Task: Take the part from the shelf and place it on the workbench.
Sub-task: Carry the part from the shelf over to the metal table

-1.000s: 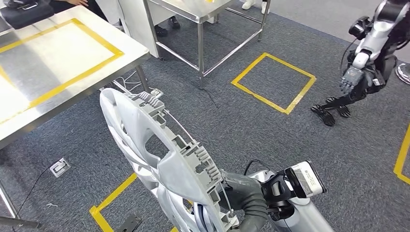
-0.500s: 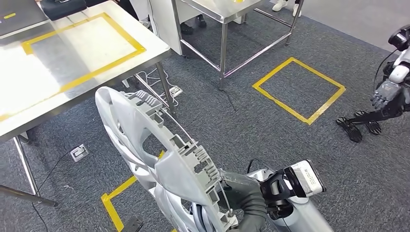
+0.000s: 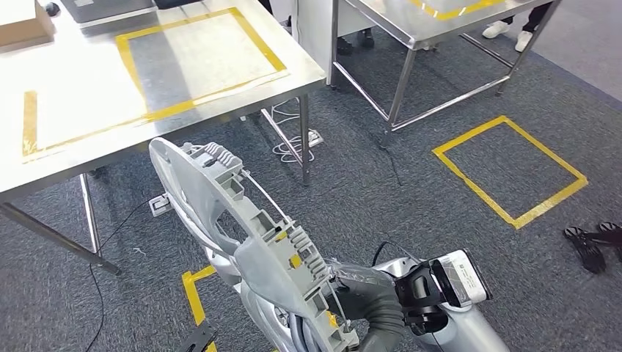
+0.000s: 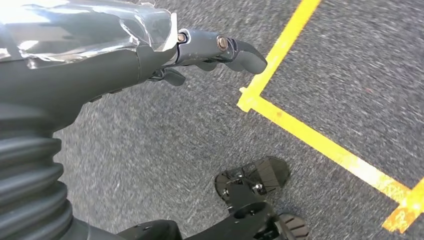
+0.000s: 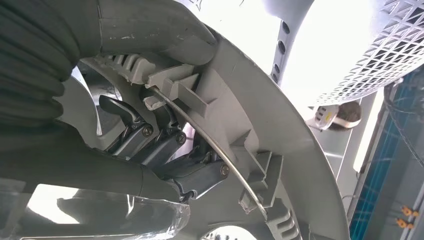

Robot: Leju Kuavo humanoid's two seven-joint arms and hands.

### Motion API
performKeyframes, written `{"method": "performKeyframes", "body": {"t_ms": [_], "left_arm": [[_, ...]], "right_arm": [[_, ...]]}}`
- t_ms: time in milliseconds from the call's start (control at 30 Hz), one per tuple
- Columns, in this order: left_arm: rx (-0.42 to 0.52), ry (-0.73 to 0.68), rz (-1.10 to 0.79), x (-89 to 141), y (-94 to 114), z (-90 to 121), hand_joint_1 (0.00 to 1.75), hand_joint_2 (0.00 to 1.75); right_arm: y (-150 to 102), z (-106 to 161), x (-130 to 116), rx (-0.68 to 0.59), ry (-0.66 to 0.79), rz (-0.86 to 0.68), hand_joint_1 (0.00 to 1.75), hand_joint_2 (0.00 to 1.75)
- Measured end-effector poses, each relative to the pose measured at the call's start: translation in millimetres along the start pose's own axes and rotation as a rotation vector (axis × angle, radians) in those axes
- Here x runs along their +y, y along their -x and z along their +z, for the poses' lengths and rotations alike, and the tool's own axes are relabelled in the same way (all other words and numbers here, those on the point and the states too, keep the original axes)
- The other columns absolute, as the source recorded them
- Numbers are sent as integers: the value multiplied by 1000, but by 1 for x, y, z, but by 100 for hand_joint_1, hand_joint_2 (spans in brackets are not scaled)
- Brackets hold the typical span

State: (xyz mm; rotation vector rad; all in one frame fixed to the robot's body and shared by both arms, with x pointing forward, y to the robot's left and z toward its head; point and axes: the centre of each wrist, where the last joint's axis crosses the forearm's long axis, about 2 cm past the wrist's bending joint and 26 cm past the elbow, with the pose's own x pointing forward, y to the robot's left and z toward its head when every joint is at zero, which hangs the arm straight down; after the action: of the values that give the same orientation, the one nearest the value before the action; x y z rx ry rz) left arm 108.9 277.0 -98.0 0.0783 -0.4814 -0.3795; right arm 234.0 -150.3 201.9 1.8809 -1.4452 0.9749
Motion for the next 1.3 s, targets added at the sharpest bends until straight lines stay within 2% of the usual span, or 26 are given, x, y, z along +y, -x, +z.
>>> {"method": "performKeyframes", "body": {"t_ms": [300, 1133, 1300], "left_arm": [[7, -3, -2, 0, 2, 0, 0, 175], [-11, 9, -9, -1, -9, -2, 0, 175], [2, 9, 2, -1, -2, 0, 0, 175]], "right_arm": [[-2, -3, -1, -4, -6, 11, 175, 175], [-1, -1, 1, 7, -1, 21, 175, 175], [-4, -4, -2, -23, 7, -7, 175, 175]]}}
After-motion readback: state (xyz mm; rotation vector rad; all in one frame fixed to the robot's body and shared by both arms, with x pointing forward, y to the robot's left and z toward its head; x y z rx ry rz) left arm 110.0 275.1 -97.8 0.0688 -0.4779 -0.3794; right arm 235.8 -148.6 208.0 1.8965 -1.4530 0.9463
